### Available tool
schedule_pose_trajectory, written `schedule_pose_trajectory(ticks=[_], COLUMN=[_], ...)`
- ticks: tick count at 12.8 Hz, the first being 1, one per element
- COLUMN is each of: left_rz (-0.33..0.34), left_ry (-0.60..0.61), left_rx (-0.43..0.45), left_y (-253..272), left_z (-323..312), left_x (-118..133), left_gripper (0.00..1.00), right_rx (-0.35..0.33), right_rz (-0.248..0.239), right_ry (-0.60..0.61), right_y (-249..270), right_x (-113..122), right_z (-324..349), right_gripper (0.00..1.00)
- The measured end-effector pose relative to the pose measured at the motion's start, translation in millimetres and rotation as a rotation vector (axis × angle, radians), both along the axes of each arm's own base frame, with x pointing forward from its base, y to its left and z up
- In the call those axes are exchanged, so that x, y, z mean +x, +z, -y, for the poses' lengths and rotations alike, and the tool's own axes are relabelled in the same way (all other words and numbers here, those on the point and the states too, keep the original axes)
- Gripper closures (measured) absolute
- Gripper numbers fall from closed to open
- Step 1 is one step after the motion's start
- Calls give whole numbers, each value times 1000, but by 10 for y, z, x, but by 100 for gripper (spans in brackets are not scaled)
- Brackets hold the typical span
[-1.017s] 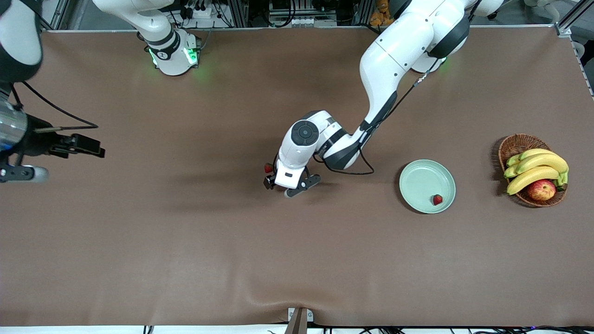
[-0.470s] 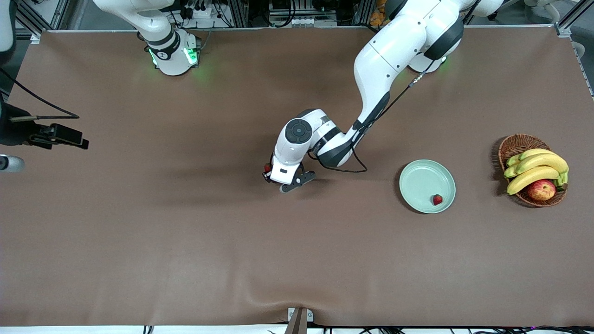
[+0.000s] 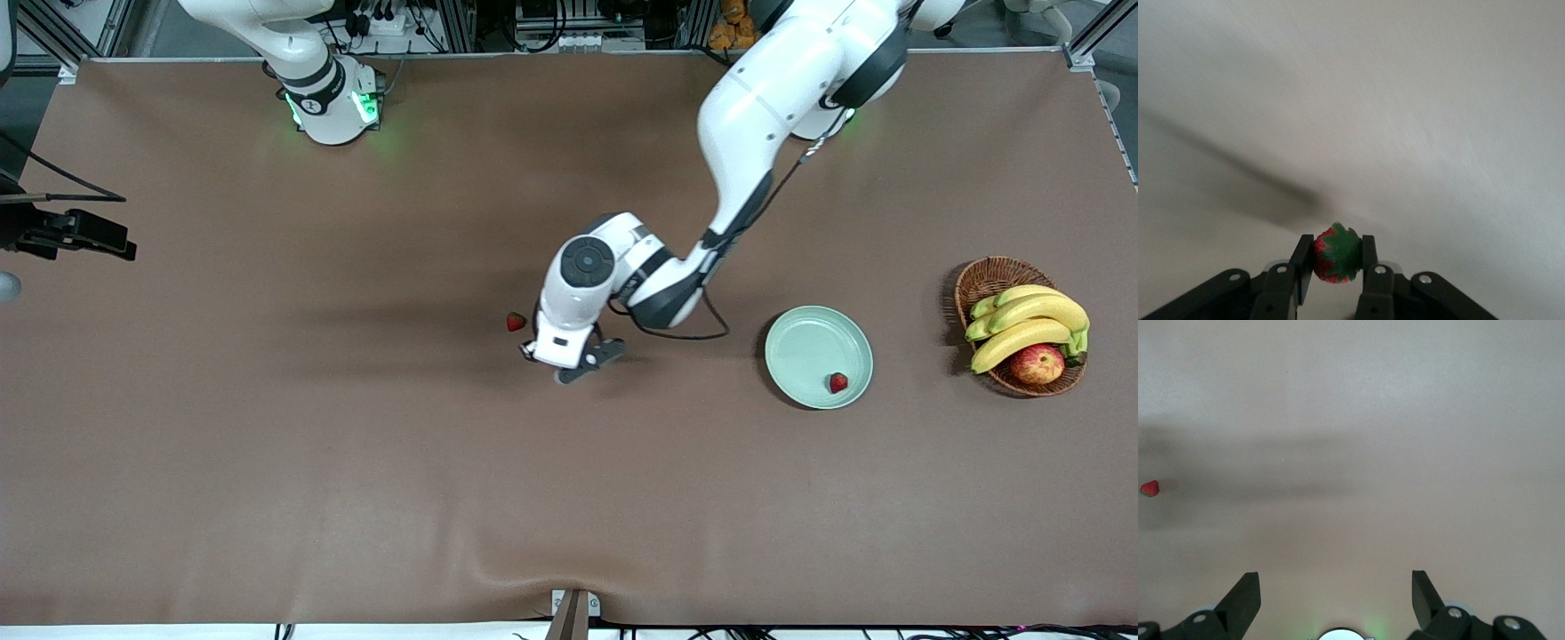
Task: Collect all strawberries into plate
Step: 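Lower the left gripper and grasp a strawberry, then carry the strawberry over the green plate and open the left gripper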
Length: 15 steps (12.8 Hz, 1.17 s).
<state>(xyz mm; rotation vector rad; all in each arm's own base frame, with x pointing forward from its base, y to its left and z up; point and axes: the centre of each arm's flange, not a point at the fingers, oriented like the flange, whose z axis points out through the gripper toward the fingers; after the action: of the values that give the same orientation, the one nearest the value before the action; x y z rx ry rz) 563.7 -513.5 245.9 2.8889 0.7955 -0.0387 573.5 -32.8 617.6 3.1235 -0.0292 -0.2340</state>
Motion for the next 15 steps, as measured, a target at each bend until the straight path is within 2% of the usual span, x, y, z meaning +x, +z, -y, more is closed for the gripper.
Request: schedule_pose_trajectory(ticks=[3,5,8,12,15], left_rz=[-36,-66,-137,-199,-223], left_ry=[-102,-208,-333,-492,-551], left_rx=[61,107,144,228,281], left_y=[570,645,401,-46,-289], left_z=[-848,-1616,-2552,-3331,-3594], left_x=[265,322,321,322,344], left_gripper=[67,67,67,67,67], right_rx=[6,16,18,13,21], right_rz=[25,24,2,68,57], right_ry=[1,19,32,9,-17], right_y=[260,355,208,-197,-426], right_x=[-161,-247,-203,-9,-11], right_z=[13,-3,-21,159,346], right_gripper=[0,0,0,0,0])
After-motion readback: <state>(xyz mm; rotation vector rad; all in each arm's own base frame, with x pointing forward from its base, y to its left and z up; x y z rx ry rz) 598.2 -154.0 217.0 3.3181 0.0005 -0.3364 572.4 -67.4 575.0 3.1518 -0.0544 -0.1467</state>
